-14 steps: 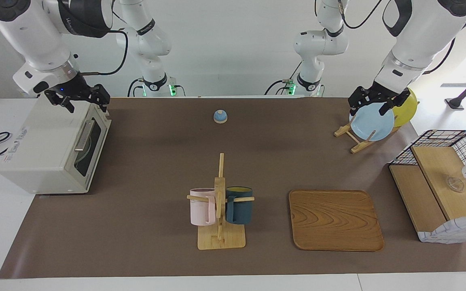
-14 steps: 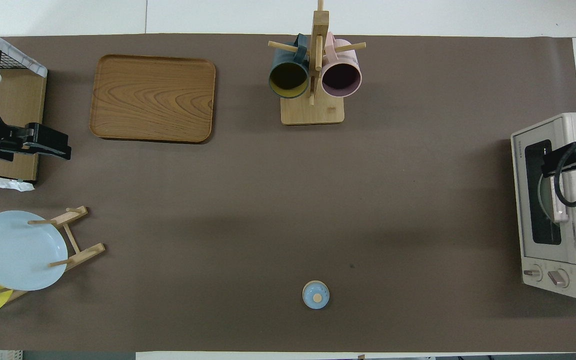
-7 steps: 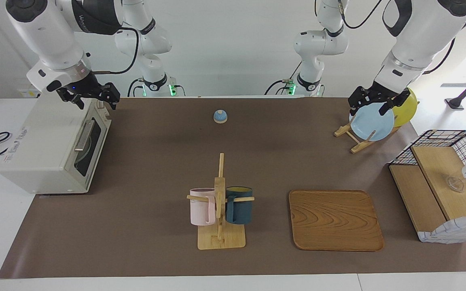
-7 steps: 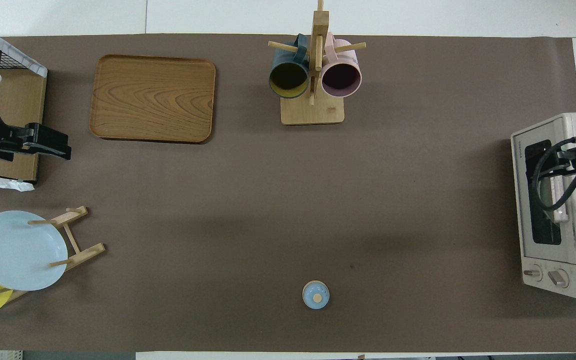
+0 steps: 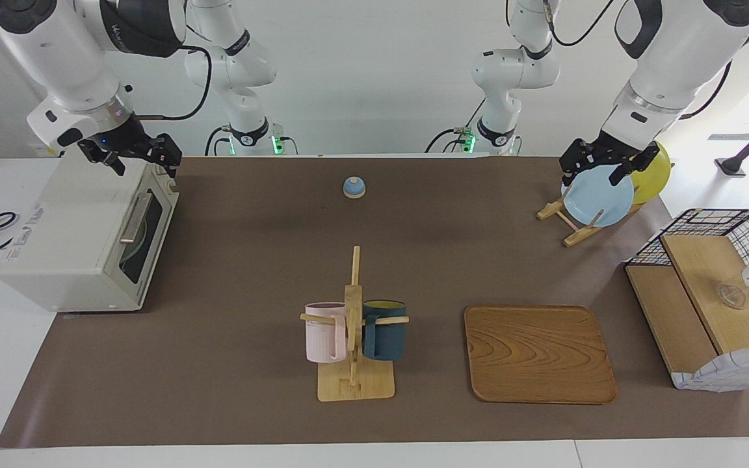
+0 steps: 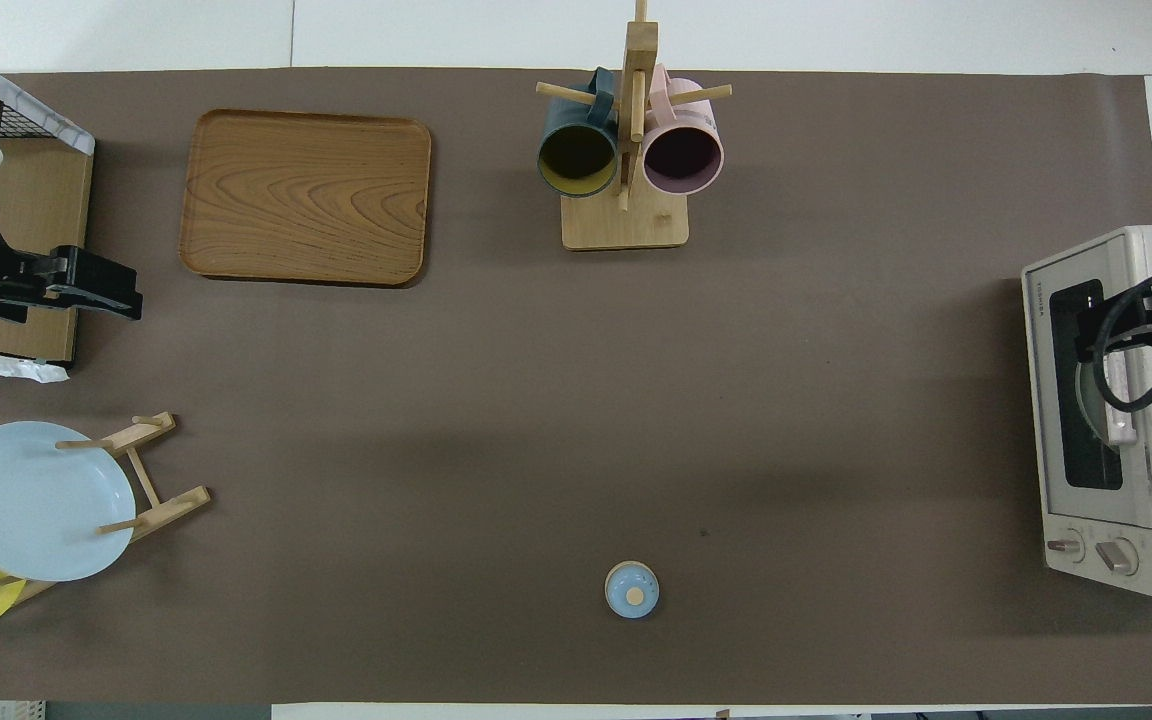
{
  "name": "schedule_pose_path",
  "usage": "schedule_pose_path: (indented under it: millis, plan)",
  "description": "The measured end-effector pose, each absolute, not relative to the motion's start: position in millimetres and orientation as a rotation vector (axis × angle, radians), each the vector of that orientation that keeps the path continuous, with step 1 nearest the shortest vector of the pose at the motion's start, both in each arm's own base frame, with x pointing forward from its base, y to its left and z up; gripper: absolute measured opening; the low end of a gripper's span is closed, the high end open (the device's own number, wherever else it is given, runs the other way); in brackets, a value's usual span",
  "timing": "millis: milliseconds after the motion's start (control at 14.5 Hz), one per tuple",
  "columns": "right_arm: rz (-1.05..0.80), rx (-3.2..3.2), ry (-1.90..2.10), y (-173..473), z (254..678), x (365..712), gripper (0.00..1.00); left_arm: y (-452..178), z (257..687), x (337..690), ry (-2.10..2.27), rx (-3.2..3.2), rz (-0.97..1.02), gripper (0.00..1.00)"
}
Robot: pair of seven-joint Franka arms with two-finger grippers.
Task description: Put corn in oven
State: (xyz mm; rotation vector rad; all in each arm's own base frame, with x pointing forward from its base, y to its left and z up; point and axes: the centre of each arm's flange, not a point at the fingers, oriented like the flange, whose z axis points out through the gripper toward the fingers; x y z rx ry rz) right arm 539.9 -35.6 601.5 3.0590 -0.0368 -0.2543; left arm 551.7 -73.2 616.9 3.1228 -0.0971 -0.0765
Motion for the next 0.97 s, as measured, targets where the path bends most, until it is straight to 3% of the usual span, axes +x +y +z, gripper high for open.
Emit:
schedule_pose_path:
  millis: [967]
  plan:
    - [-0.226,3.062,-0.021,-38.6,603.4,541.9,1.0,-73.2,616.9,551.7,-0.097,3.123,-0.077,1.0]
